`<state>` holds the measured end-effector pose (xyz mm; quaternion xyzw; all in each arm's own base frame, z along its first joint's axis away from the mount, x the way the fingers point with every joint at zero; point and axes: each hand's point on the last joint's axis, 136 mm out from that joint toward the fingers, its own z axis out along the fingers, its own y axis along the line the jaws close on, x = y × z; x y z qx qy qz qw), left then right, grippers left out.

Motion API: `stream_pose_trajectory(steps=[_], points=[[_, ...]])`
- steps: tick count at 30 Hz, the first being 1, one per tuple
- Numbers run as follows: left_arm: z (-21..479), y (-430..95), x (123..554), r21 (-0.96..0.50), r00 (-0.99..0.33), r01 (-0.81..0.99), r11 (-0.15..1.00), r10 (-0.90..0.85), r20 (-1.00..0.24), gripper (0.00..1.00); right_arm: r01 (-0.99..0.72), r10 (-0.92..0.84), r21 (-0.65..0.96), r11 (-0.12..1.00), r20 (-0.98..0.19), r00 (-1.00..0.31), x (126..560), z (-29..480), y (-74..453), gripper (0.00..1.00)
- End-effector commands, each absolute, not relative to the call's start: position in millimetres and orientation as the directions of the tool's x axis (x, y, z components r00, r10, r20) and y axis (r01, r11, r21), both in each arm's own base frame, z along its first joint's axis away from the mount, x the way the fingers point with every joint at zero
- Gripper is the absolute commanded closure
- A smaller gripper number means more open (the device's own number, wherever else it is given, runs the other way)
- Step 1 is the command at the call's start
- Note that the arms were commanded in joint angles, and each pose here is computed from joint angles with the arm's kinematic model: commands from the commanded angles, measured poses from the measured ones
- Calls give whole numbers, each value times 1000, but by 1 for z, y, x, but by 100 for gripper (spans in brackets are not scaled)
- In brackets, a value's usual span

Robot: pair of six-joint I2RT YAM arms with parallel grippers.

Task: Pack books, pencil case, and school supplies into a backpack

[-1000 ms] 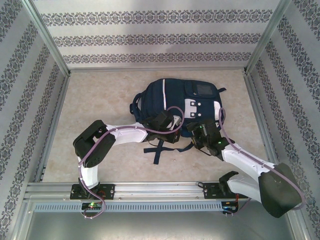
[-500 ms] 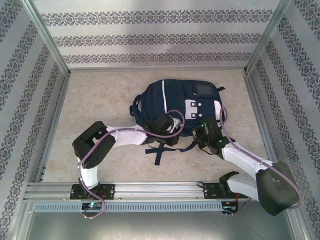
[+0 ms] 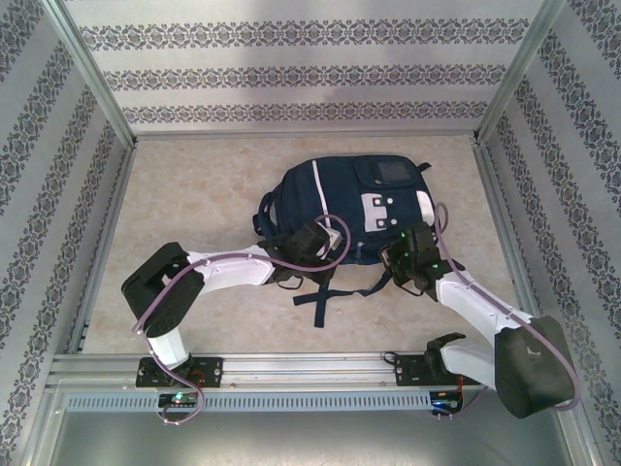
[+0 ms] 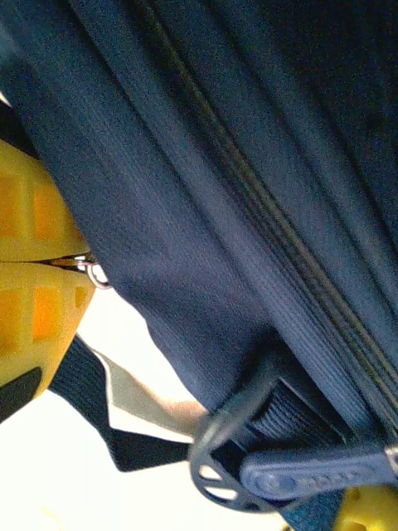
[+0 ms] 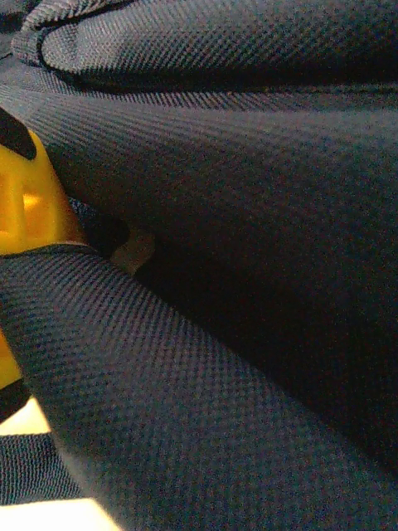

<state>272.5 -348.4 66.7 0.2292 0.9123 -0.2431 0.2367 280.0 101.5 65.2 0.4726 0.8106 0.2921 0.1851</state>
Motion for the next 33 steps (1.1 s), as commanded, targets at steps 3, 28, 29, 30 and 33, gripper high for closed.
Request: stream_pose_trajectory(steps=[3, 28, 29, 30, 33], points=[[64, -309, 277, -268, -816, 455, 849, 277, -508, 100, 691, 894, 593, 413, -120, -432, 289, 64, 66, 100], [84, -267, 246, -362, -852, 401, 841, 198, -484, 100, 620, 833, 587, 521, -190, -520, 379, 79, 43, 98], [84, -270, 243, -375, -852, 412, 831, 206, -481, 100, 598, 817, 597, 535, -186, -546, 387, 82, 49, 95], [84, -272, 242, -385, -853, 417, 823, 209, -478, 100, 569, 798, 615, 546, -174, -577, 396, 86, 57, 91], [89, -283, 240, -416, -850, 442, 795, 221, -479, 100, 501, 746, 651, 570, -154, -648, 411, 99, 77, 68]])
